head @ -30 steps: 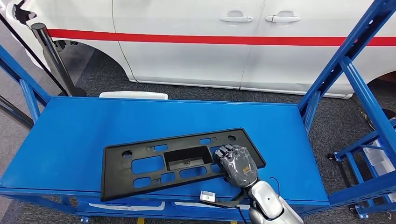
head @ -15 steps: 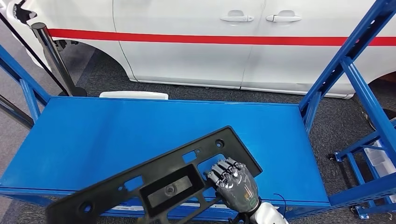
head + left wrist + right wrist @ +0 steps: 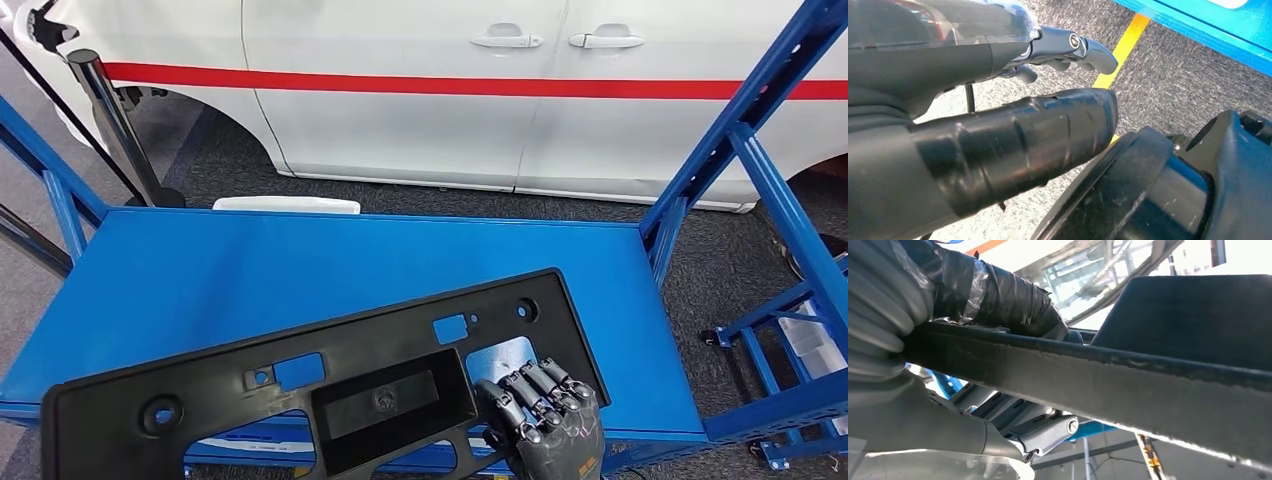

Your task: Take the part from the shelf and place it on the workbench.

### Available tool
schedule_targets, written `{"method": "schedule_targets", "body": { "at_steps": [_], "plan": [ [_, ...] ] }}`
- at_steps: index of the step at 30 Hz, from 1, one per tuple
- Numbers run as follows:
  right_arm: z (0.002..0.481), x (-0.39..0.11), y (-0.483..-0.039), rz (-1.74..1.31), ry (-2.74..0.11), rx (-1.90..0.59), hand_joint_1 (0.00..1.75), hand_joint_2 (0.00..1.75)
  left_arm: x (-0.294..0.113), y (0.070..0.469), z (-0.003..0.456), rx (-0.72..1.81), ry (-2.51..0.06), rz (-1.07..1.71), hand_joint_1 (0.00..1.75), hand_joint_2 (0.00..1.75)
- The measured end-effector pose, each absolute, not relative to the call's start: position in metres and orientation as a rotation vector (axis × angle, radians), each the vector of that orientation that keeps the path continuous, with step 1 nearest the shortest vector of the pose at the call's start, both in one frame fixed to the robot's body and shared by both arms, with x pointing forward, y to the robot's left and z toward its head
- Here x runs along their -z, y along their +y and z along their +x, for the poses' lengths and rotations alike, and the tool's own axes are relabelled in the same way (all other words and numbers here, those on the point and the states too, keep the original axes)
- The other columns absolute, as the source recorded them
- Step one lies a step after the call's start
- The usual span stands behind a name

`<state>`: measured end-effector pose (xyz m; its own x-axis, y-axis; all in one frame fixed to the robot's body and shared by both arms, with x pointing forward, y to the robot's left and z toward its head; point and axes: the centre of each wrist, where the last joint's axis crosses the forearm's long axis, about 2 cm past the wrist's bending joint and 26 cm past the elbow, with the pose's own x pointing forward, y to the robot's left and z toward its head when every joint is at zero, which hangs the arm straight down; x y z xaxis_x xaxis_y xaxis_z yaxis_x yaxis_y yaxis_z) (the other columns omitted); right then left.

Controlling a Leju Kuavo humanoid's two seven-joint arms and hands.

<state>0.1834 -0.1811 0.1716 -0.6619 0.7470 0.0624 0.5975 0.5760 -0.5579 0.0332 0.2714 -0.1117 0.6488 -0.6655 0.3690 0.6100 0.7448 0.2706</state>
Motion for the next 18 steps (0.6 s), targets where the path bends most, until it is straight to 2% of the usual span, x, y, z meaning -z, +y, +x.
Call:
{"method": "schedule_targets", "body": {
  "at_steps": [18],
  "plan": [
    [0.1819, -0.1679, -0.1825, -1.132, -2.469, -0.739, 1.74, 1.75, 0.1116, 0.2705, 0.0331, 0.72, -0.47, 0.128, 0.0, 0.0]
  ]
}}
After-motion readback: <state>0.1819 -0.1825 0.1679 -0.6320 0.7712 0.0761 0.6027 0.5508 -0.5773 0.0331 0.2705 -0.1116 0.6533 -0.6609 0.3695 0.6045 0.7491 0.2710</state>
